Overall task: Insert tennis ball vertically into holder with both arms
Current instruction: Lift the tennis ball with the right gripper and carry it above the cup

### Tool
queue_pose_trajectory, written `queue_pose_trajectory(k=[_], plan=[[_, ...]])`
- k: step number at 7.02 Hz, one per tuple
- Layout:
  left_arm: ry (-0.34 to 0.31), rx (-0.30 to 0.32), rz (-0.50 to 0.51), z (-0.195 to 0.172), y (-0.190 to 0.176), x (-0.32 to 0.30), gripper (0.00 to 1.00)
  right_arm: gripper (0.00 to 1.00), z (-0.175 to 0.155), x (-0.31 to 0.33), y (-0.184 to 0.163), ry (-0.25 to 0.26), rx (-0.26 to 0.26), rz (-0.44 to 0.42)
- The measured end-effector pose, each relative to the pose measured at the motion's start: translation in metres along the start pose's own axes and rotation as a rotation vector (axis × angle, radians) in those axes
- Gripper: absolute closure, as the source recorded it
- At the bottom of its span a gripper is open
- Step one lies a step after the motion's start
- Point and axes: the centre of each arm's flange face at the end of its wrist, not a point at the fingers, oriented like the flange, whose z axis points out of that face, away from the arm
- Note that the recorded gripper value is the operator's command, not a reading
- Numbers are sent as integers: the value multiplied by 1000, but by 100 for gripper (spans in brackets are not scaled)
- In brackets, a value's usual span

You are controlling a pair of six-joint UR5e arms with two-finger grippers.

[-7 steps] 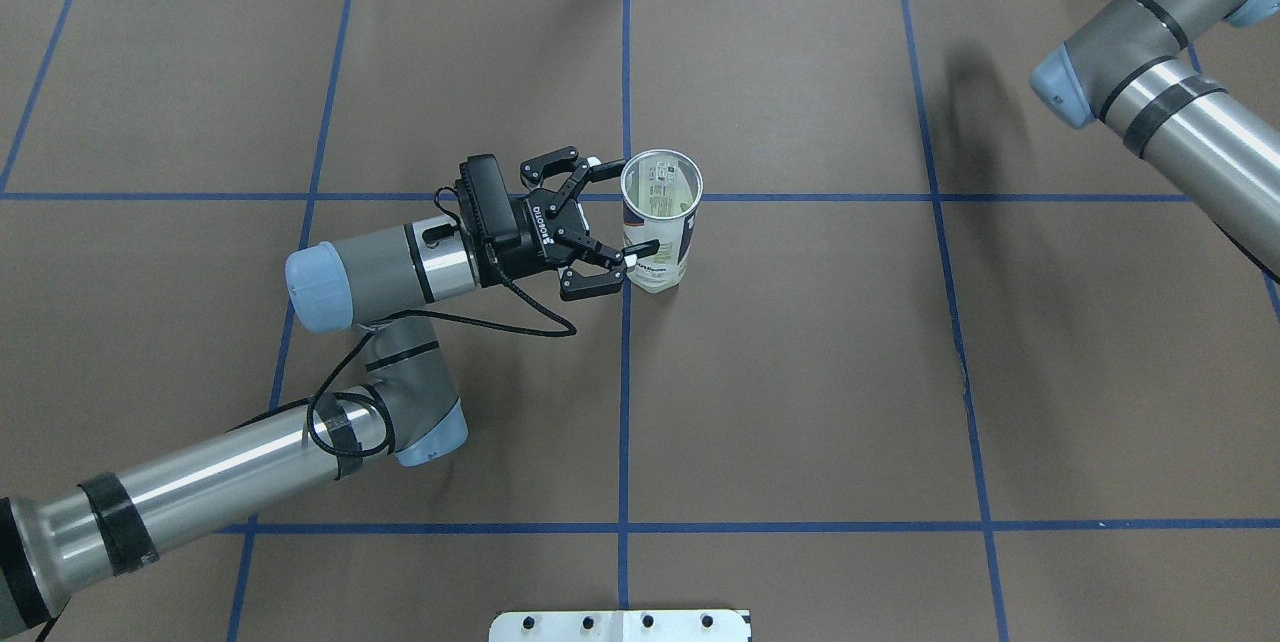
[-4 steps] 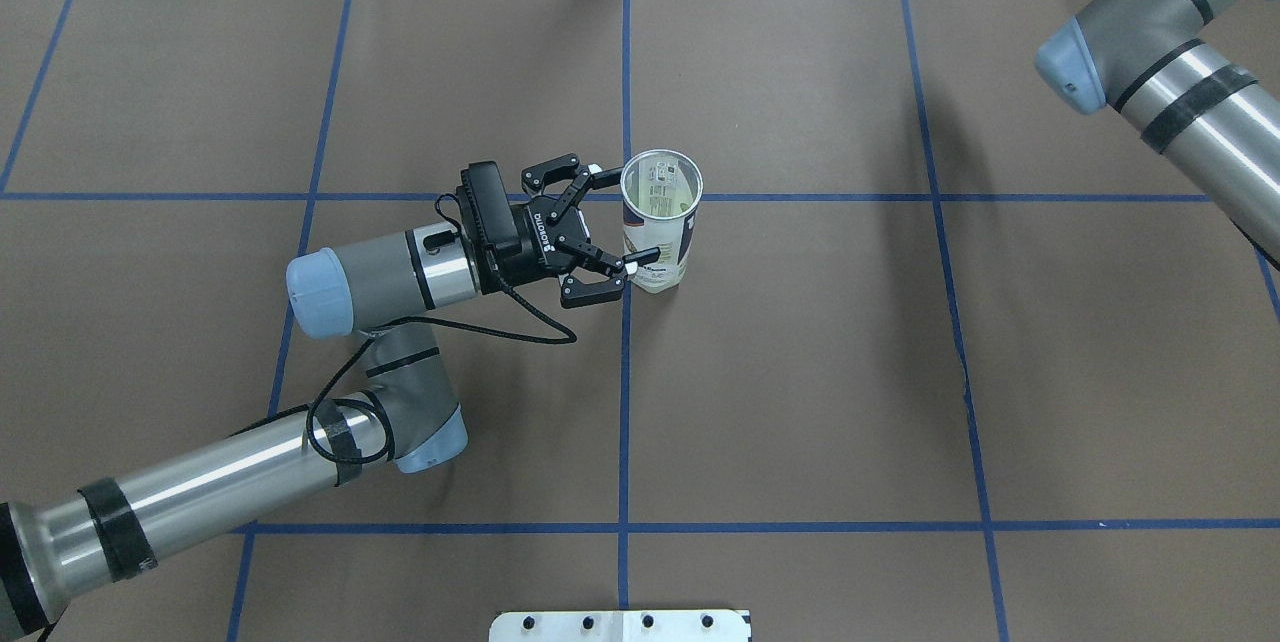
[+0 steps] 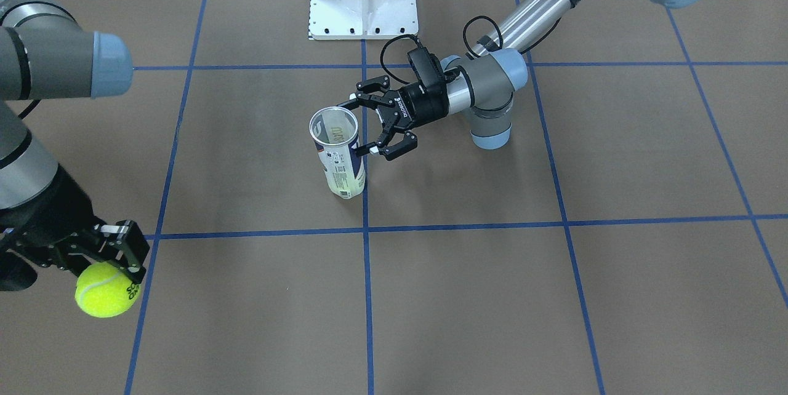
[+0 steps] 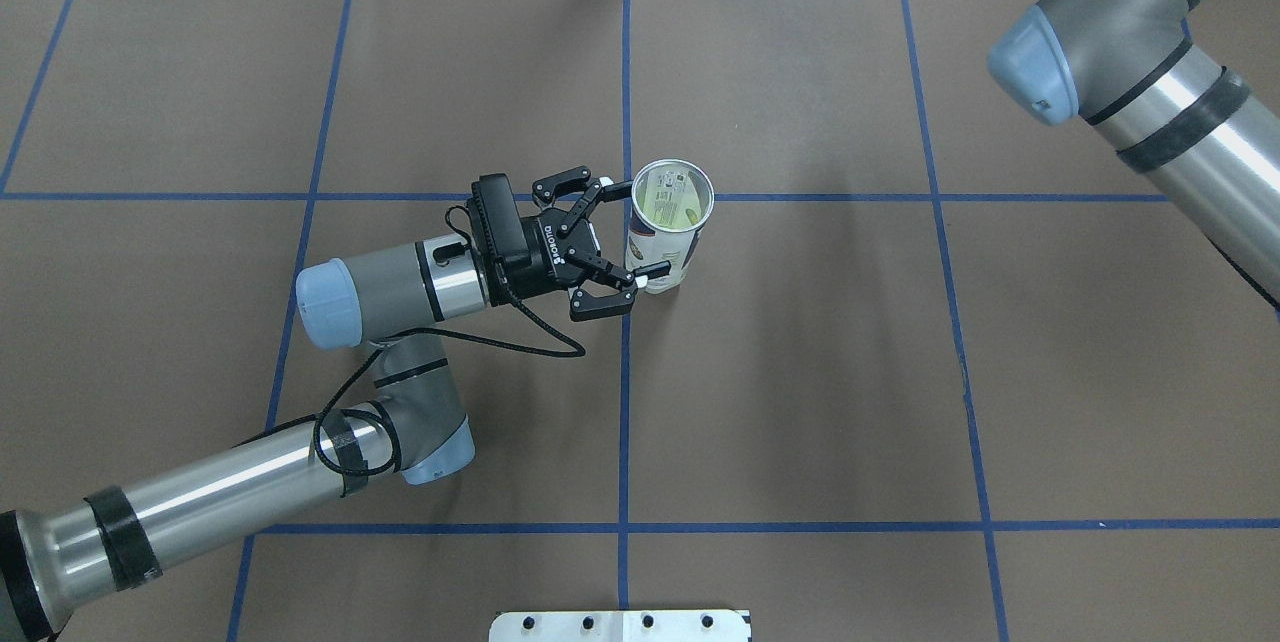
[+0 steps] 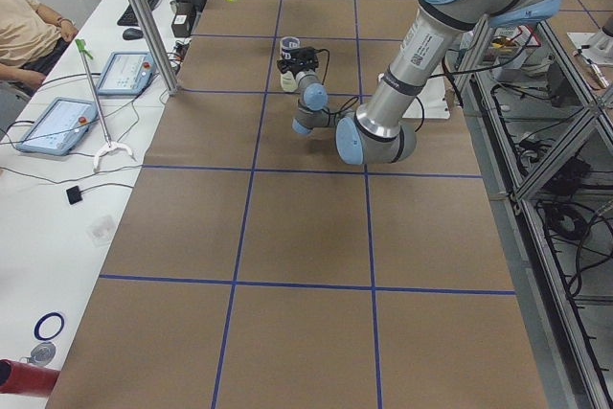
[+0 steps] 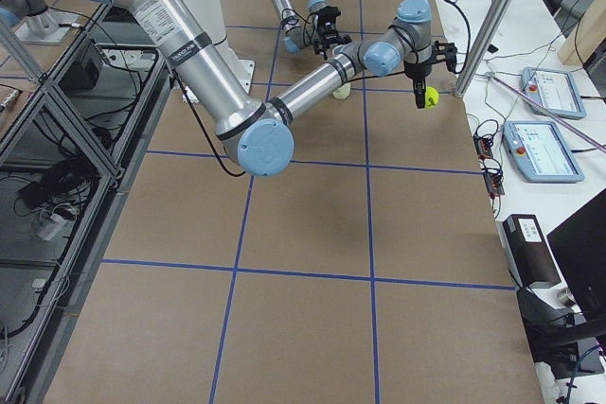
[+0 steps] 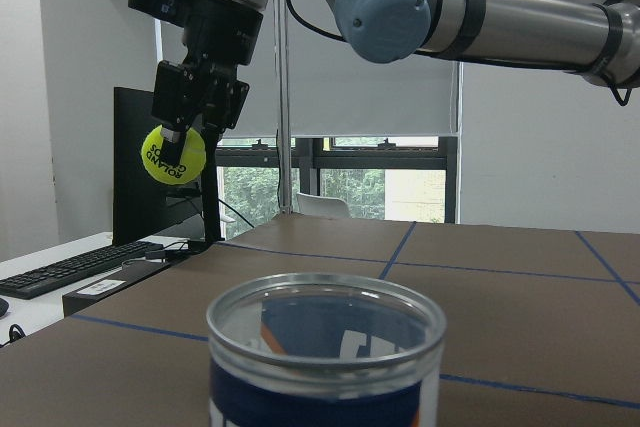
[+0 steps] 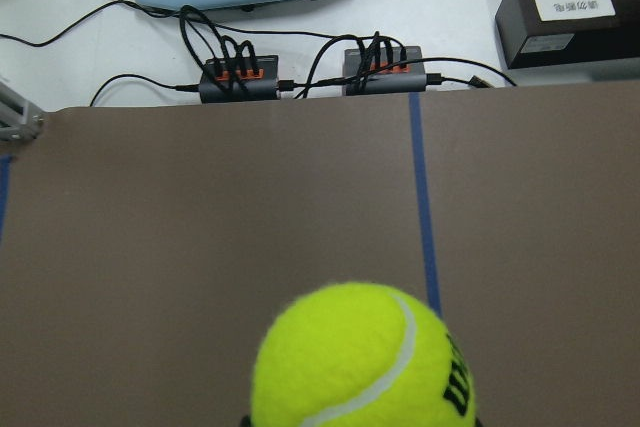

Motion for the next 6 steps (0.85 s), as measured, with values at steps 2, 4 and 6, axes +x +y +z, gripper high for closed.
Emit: queue_pose_trajectory(k=[2,4,6], plan=[[1,0,0,1,0,0,1,100,-38,-63,44,-45,-29,53],[0,0,0,1,-1,0,1,100,-67,-120,80,-104,-49,90],[-3,-1,1,1,0,-1,1,100,-75,-158,106,-139,-52,104]])
